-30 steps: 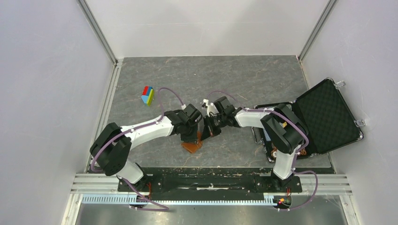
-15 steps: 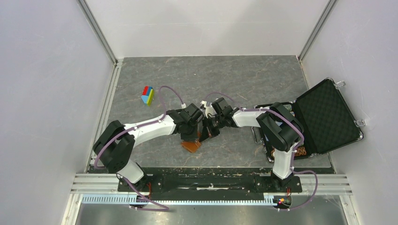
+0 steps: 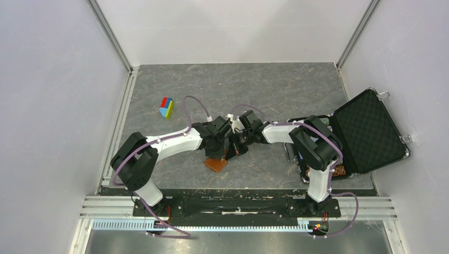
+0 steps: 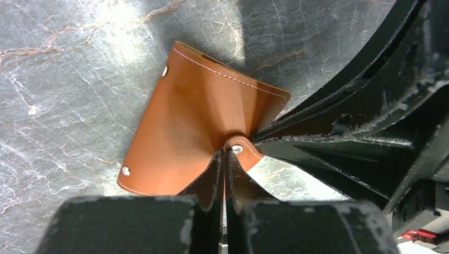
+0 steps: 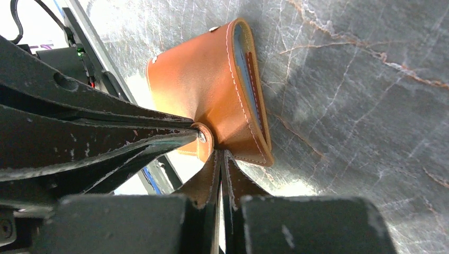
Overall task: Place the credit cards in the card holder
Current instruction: Close the card holder at the center of the board.
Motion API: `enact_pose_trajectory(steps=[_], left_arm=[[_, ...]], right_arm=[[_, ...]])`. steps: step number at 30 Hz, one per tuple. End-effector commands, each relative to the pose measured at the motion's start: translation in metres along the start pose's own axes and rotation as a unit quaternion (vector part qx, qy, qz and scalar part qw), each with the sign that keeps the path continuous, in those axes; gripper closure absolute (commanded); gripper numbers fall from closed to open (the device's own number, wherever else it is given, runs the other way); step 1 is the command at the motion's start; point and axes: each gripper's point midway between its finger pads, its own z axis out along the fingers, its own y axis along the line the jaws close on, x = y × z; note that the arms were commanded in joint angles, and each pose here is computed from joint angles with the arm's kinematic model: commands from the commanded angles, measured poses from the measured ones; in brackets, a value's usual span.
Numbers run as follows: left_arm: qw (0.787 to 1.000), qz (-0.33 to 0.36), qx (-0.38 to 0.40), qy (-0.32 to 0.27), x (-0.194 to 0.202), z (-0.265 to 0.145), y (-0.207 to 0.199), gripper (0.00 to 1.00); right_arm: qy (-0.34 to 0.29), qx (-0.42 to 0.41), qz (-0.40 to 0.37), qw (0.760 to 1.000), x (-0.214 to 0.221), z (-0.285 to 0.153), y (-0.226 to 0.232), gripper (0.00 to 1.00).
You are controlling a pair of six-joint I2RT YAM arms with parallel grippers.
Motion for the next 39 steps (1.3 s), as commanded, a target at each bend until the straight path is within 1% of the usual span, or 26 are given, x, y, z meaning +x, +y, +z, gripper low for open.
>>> enact_pose_trajectory(steps=[1,5,10,17,22,30,35,39], left_arm=[[0.999,0.016,-0.03,-0.007,-0.004,0.006,0.01,0.98],[0.999,0.015,-0.039,-0.012,-0.006,0.001,0.014,0.98],[0.999,0.012,-0.029,-0.021,-0.009,-0.007,0.01,0.98],[0.998,0.011,0.022,-0.049,-0.025,-0.026,-0.013,0.98],[0.999,0.008,0.007,-0.048,-0.024,-0.03,-0.007,0.98],[0.999,0.0,-0.013,-0.034,-0.013,-0.019,0.005,0.98],[0.999,0.005,-0.016,-0.039,-0.016,-0.02,0.005,0.98],[0.999,0.005,-0.035,-0.039,-0.015,-0.018,0.013,0.98]], right_arm=[[-0.022,-0.002,-0.032,0.999,-0.015,-0.002,0.006,1.0],[-0.044,-0.011,-0.051,0.998,-0.026,-0.009,0.018,1.0],[-0.065,-0.025,-0.068,0.995,-0.037,-0.013,0.029,1.0],[-0.052,-0.011,-0.049,0.997,-0.028,-0.007,0.016,1.0],[-0.045,0.0,-0.043,0.998,-0.024,-0.005,0.01,1.0],[-0.039,0.006,-0.037,0.999,-0.021,-0.002,0.004,1.0],[-0.035,0.006,-0.036,0.999,-0.019,0.001,0.002,1.0],[-0.033,0.007,-0.036,0.999,-0.019,0.003,0.002,1.0]])
